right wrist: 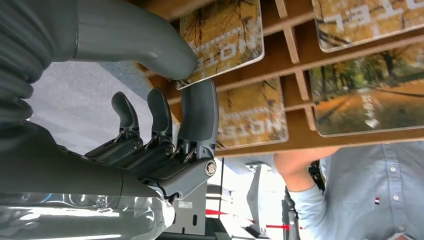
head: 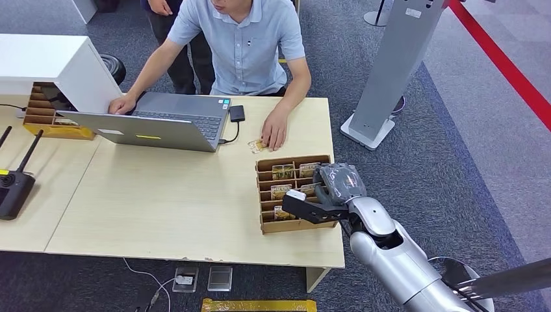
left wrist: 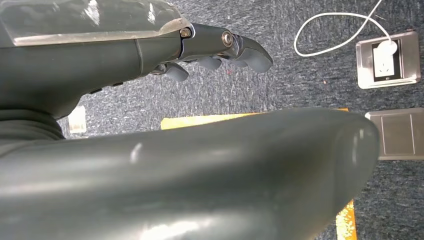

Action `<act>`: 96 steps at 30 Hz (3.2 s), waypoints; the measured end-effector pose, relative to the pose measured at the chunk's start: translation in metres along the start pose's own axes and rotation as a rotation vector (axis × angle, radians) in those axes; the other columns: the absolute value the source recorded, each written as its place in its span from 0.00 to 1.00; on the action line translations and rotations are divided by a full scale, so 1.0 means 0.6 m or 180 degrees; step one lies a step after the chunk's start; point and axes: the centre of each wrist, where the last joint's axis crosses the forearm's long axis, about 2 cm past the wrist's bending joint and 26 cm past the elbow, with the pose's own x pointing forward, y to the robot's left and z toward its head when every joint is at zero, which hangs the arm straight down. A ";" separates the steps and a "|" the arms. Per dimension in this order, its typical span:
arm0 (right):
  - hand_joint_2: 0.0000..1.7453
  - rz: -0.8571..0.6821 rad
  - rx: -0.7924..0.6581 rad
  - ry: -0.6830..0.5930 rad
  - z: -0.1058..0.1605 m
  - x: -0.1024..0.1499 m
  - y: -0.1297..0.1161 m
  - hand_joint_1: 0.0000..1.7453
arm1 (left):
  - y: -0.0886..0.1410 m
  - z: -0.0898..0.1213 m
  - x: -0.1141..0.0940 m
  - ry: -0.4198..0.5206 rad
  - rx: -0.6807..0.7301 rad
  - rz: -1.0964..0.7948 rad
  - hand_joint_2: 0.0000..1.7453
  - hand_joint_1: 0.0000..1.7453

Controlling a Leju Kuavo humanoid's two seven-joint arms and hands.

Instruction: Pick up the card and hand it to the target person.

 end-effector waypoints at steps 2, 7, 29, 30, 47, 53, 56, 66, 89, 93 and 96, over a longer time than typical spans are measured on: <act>1.00 0.0001 0.0003 -0.0001 0.000 0.000 0.000 0.73 | 0.000 0.000 0.000 0.0000 0.0002 0.0000 0.00 0.00; 1.00 0.0000 0.0007 -0.0005 0.000 0.001 0.001 0.70 | 0.000 0.000 0.000 0.0001 0.0003 -0.0001 0.00 0.00; 1.00 -0.0031 0.0049 -0.0047 0.001 0.005 0.005 0.87 | 0.001 0.000 0.000 0.0001 0.0010 0.0003 0.00 0.00; 1.00 -0.0037 0.0051 -0.0050 0.001 0.006 0.005 0.88 | 0.001 0.000 0.000 0.0001 0.0014 0.0000 0.00 0.00; 1.00 -0.0143 0.0068 -0.0043 0.000 0.006 -0.001 0.89 | 0.004 0.000 0.000 -0.0017 0.0092 -0.0017 0.00 0.00; 1.00 -0.0294 0.0194 0.0145 -0.001 -0.019 -0.055 0.89 | 0.009 0.000 -0.002 -0.0010 0.0122 0.0033 0.00 0.00; 1.00 -0.0407 0.0135 0.0231 0.003 -0.041 -0.117 0.89 | 0.014 0.000 -0.004 0.0010 0.0151 0.0086 0.00 0.00; 1.00 -0.0473 -0.0627 0.0141 0.055 -0.061 -0.291 0.89 | 0.016 0.000 -0.006 0.0043 0.0206 0.0234 0.00 0.00; 1.00 -0.0655 -0.1704 -0.0326 0.026 -0.067 -0.270 0.89 | 0.012 -0.001 -0.002 -0.0056 0.0076 0.0106 0.00 0.00; 1.00 -0.0783 -0.1591 -0.0247 0.011 -0.072 -0.243 0.89 | 0.012 -0.001 -0.001 -0.0047 0.0082 0.0094 0.00 0.00; 1.00 -0.0857 -0.1495 -0.0194 0.003 -0.073 -0.227 0.89 | 0.012 -0.001 -0.001 -0.0038 0.0090 0.0092 0.00 0.00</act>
